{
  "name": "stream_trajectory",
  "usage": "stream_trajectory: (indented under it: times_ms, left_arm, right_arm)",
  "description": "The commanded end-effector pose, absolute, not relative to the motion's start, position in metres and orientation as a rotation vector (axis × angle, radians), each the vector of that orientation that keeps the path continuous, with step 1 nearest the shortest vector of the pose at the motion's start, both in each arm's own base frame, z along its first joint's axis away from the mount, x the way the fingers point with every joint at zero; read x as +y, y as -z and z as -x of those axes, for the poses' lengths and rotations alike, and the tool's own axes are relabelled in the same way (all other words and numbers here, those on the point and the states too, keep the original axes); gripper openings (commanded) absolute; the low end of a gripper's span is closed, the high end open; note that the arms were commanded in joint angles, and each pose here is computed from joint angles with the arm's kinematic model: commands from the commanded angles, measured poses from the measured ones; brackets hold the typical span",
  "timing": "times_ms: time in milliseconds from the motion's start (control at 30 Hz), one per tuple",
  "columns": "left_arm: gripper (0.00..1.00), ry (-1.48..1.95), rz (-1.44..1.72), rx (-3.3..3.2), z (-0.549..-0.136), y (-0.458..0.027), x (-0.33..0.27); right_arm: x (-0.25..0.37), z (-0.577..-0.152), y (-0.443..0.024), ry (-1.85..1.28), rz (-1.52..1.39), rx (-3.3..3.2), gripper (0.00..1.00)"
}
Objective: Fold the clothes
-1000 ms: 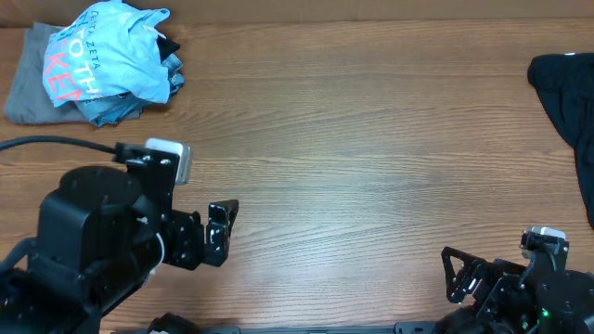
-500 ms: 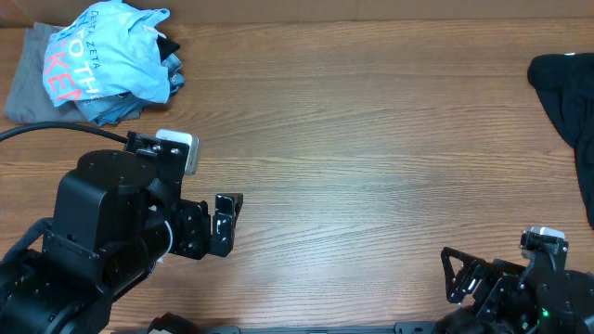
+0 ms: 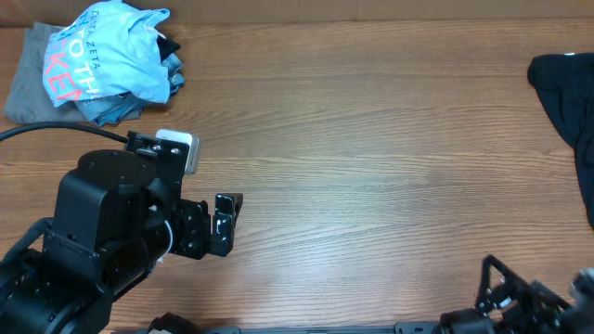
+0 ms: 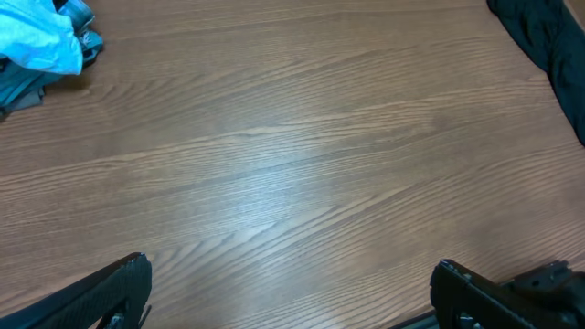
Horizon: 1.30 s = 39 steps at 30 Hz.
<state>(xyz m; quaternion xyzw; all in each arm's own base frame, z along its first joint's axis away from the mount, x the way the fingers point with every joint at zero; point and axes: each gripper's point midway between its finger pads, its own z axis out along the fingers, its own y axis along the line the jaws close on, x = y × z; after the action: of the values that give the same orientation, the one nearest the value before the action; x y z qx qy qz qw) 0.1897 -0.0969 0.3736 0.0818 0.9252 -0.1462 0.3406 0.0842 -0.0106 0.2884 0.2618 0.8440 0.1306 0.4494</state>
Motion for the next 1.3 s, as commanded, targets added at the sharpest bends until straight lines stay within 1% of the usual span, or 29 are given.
stream_trajectory:
  times_ms: [0, 133, 267, 367, 533, 733, 867, 1067, 1267]
  left_arm:
    - [1.0, 0.374, -0.204, 2.411, -0.19, -0.372, -0.097]
    - [1.0, 0.374, -0.204, 2.411, -0.19, -0.372, -0.097]
    - [1.0, 0.374, -0.204, 2.411, -0.19, -0.372, -0.097]
    - [1.0, 0.374, -0.204, 2.411, -0.19, -0.372, -0.097]
    - [1.0, 0.374, -0.204, 2.411, -0.19, -0.372, -0.097]
    - [1.0, 0.374, -0.204, 2.411, -0.19, -0.372, -0.097]
    - [1.0, 0.374, -0.204, 2.411, -0.19, -0.372, -0.097]
    - [1.0, 0.374, -0.204, 2.411, -0.19, -0.372, -0.097]
    - [1.0, 0.374, -0.204, 2.411, -0.19, -0.372, -0.097]
  right_arm:
    - [-0.024, -0.079, -0.296, -0.276, -0.697, 1.968, 1.0]
    - [-0.026, -0.095, -0.299, -0.214, -0.617, 1.925, 1.0]
    - [-0.02, -0.123, -0.299, -0.218, -0.502, 1.837, 1.0]
    - [-0.01, -0.15, -0.284, -0.269, -0.426, 1.747, 1.0]
    - [0.0, -0.18, -0.261, -0.328, -0.38, 1.671, 1.0]
    - [0.001, -0.208, -0.252, -0.332, -0.345, 1.57, 1.0]
    - [0.003, -0.217, -0.254, -0.342, -0.321, 1.509, 1.0]
    - [0.015, -0.218, -0.272, -0.308, -0.163, 1.44, 1.0]
    - [0.015, -0.216, -0.282, -0.293, -0.142, 1.402, 1.0]
